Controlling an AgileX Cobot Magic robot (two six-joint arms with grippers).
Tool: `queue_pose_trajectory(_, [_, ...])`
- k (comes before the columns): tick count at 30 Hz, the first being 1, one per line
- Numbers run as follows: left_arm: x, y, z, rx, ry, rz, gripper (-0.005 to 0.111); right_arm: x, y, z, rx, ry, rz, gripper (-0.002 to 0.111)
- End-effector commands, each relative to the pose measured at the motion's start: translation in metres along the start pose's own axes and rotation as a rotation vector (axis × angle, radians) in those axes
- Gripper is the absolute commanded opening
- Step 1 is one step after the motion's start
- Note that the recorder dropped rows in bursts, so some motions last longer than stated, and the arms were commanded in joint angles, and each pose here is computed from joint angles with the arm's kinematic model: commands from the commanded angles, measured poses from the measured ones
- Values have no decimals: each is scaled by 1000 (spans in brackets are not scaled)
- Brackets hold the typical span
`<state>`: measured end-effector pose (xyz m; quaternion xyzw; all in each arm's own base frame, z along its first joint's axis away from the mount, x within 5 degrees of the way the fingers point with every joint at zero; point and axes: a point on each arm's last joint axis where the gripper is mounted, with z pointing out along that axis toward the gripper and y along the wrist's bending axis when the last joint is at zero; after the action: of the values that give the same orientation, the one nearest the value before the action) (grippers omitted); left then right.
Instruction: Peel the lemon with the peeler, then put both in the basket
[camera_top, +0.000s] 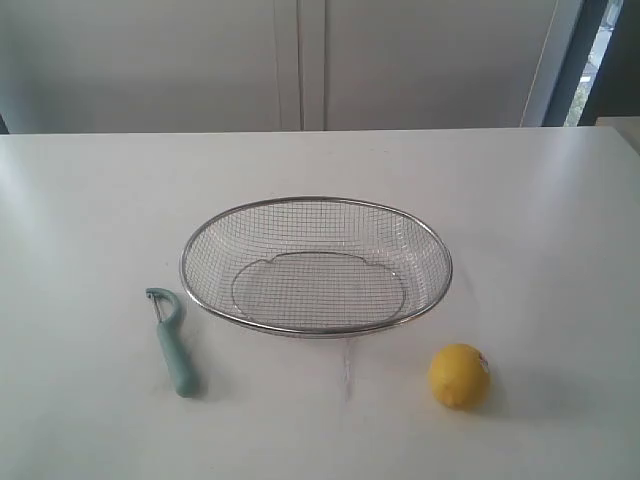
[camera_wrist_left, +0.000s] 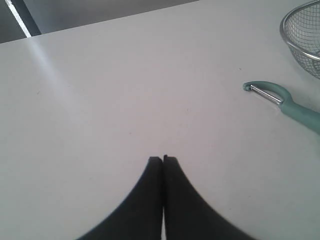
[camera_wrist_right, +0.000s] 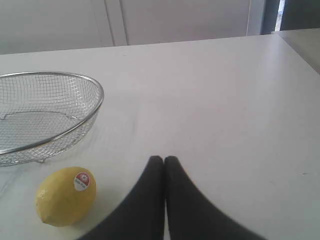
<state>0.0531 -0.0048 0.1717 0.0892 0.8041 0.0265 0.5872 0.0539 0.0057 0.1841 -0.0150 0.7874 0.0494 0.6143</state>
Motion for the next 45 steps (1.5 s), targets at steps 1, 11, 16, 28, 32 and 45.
queue_pose_trajectory(1, [1, 0, 0, 2, 1, -14, 0, 0, 0, 0, -2, -10, -11, 0])
queue_pose_trajectory(11, [1, 0, 0, 2, 1, -14, 0, 2, 0, 0, -2, 12, -11, 0])
queue_pose_trajectory(16, [1, 0, 0, 2, 1, -14, 0, 2, 0, 0, -2, 12, -11, 0])
queue_pose_trajectory(28, [1, 0, 0, 2, 1, -14, 0, 2, 0, 0, -2, 12, -11, 0])
queue_pose_trajectory(32, [1, 0, 0, 2, 1, -14, 0, -3, 0, 0, -3, -43, -11, 0])
queue_pose_trajectory(45, [1, 0, 0, 2, 1, -14, 0, -21, 1, -3, -9, -242, -10, 0])
